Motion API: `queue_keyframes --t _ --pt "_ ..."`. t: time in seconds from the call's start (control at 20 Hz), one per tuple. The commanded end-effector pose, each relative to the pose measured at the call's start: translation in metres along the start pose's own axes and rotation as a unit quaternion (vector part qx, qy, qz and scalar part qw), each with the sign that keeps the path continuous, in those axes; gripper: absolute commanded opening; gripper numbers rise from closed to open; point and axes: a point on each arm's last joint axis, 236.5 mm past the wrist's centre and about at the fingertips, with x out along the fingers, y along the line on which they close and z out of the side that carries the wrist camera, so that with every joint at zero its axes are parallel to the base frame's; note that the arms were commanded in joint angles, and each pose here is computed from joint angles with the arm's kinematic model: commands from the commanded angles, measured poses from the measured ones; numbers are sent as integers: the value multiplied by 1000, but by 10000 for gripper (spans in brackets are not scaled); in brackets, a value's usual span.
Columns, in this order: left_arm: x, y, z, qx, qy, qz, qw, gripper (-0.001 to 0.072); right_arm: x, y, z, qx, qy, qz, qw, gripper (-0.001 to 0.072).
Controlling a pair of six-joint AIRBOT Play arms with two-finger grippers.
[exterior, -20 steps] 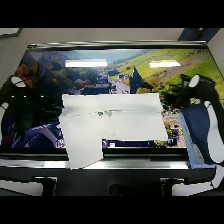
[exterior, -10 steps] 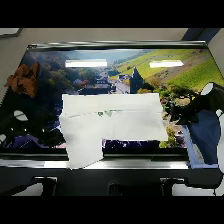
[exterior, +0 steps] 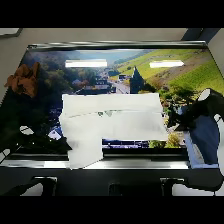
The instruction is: Fold the shirts.
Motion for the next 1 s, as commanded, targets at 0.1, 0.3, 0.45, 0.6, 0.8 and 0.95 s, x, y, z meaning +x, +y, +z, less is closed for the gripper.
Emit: queue_keyframes --t 0.1,0.3,0.45,0.6,0.8,0.95 --pt "4 1 6 -8 -17 5 1000 26 50 1 -34 -1 40 28 999 502" --pt "4 0 6 -7 -16 5 1000 26 59 -3 -27 3 20 24 1000 499" --pt "4 1 6 1 -16 5 1000 26 59 12 -14 13 -7 55 998 478" --pt "1 -1 10 26 -24 6 999 25 57 18 -9 20 -17 69 997 43" --pt "-40 -26 45 76 -96 10 992 23 41 23 -2 11 -43 72 996 41" --pt "-90 -61 80 105 -168 6 980 21 3 40 23 -1 -105 91 990 39"
